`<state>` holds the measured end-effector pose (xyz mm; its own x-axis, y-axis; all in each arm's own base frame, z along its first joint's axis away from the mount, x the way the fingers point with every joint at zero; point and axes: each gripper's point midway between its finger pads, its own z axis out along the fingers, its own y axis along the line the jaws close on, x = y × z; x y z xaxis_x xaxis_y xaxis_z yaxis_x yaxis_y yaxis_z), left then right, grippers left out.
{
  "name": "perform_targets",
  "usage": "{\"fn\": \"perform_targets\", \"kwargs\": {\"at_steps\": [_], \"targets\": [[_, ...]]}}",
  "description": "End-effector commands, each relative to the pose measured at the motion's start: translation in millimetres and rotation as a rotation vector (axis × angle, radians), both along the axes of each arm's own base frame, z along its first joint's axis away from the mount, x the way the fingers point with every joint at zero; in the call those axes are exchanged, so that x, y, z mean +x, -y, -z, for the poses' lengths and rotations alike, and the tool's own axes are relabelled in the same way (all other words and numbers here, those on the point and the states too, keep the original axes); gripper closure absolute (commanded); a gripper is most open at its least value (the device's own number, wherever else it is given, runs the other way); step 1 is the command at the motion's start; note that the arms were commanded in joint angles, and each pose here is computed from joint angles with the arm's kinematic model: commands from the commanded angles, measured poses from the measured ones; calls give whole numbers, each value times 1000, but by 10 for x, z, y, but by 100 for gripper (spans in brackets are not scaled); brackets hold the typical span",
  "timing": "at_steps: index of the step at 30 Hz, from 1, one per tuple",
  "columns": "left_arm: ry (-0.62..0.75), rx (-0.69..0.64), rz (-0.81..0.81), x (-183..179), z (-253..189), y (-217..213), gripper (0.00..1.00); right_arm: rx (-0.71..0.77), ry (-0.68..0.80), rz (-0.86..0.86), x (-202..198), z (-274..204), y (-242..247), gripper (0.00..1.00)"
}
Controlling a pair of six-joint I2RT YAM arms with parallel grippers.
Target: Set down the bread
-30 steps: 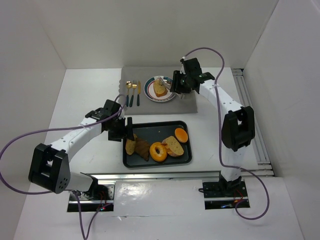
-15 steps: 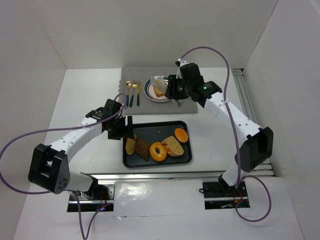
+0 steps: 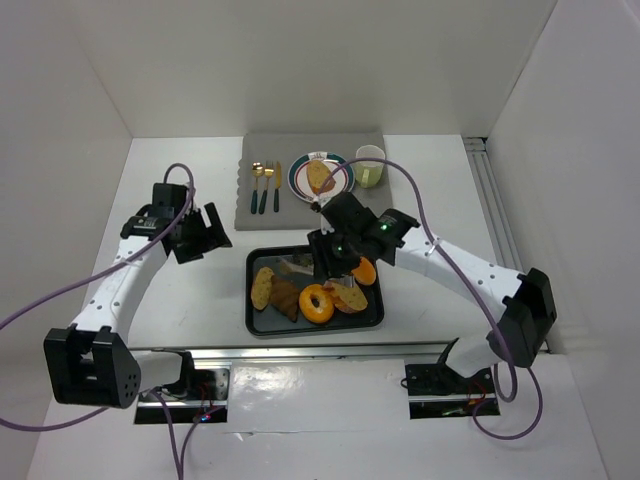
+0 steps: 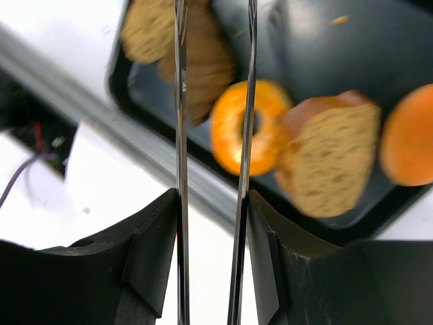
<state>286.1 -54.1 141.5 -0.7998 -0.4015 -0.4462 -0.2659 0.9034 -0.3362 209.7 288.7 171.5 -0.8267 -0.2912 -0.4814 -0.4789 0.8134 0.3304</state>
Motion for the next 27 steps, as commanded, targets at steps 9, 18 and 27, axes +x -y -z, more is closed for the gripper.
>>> {"fn": "perform_targets", "kwargs": {"at_steps": [9, 18, 27], "targets": [[74, -37, -12, 56, -255, -76, 11, 84, -29, -121, -484, -253, -559, 49], [88, -43, 6, 26, -257, -73, 11, 54, -26, -116, -489, -145, -786, 45], [79, -51, 11, 10, -177, -57, 11, -77, -13, -119, -509, 59, -900, 45]]}}
